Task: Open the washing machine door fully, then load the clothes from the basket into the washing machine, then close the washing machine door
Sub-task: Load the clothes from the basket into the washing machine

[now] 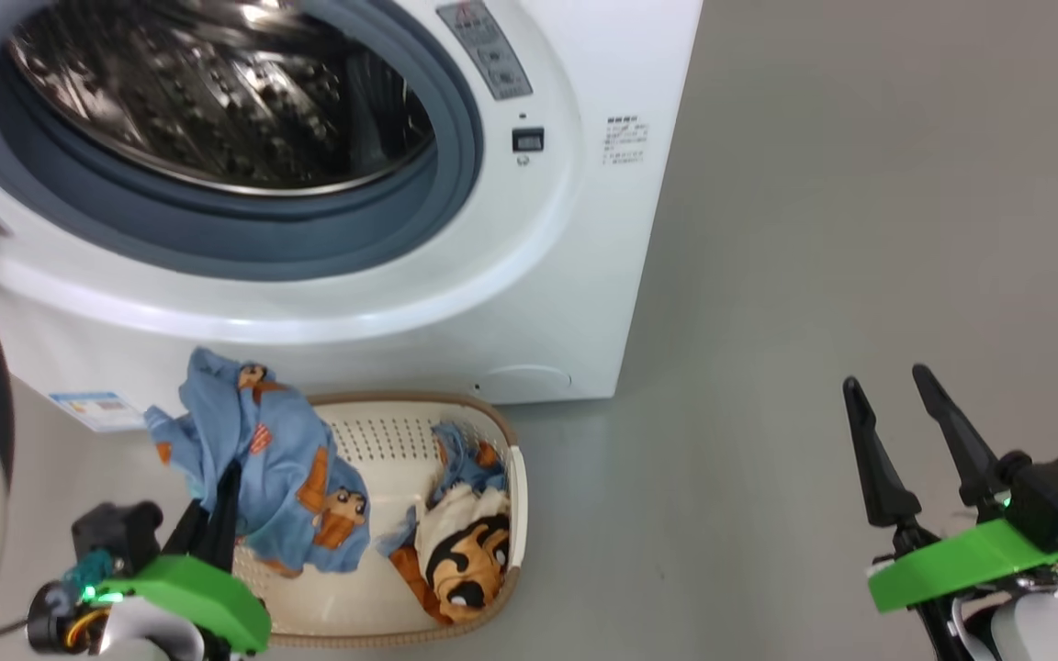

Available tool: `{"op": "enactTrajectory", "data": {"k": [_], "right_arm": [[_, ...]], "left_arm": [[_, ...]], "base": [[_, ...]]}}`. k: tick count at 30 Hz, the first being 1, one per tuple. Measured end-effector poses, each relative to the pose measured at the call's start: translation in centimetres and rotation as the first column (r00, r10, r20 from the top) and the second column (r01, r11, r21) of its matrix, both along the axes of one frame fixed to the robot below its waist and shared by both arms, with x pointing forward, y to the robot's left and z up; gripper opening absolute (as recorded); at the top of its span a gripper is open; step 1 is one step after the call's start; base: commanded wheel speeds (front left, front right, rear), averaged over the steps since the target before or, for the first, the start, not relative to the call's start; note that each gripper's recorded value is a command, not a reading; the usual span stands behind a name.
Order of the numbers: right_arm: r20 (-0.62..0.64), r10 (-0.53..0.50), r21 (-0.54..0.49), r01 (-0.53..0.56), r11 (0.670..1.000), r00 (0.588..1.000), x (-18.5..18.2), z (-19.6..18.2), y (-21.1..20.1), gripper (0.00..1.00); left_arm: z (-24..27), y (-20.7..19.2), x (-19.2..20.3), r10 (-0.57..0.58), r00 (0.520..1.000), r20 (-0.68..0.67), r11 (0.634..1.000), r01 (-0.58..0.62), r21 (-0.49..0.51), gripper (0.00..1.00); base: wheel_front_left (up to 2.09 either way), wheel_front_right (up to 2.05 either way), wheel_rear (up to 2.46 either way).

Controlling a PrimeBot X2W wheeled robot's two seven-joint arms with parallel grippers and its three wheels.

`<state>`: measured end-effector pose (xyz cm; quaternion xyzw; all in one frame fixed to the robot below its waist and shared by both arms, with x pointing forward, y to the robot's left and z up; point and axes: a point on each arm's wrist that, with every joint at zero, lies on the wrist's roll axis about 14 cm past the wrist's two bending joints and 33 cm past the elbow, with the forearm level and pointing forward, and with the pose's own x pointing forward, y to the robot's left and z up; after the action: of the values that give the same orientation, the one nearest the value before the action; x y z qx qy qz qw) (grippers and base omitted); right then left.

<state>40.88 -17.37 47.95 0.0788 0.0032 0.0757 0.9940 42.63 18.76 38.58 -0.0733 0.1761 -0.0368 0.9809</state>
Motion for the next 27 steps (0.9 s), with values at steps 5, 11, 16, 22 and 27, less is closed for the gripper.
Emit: {"op": "enactTrajectory", "data": {"k": [5,11,16,22,27], "right_arm": [[0.009,-0.009,0.002,0.009,1.000,1.000,-1.7,0.5,-0.3,1.00],[0.018,-0.026,0.003,0.026,1.000,1.000,-2.9,1.0,-0.8,1.00],[0.014,-0.037,0.008,0.036,0.999,0.999,-3.8,0.9,-1.1,1.00],[0.016,-0.040,0.015,0.040,0.999,0.999,-4.1,1.0,-1.1,1.00],[0.013,-0.042,0.015,0.042,0.999,0.999,-4.1,0.8,-1.1,1.00]], "left_arm": [[3.1,0.7,-1.5,0.024,0.994,0.109,1.000,-0.025,0.013,0.00],[5.4,1.3,-3.3,0.057,0.980,0.188,0.998,-0.059,0.004,0.00],[6.9,1.8,-4.7,0.095,0.966,0.241,0.996,-0.092,-0.022,0.00],[6.9,1.9,-5.8,0.098,0.964,0.247,0.995,-0.098,-0.011,0.00],[7.2,2.0,-5.6,0.102,0.961,0.258,0.995,-0.103,-0.009,0.00]], "base": [[0.00,0.00,0.00],[0.00,0.00,0.00],[0.00,0.00,0.00],[0.00,0.00,0.00],[0.00,0.00,0.00]]}}
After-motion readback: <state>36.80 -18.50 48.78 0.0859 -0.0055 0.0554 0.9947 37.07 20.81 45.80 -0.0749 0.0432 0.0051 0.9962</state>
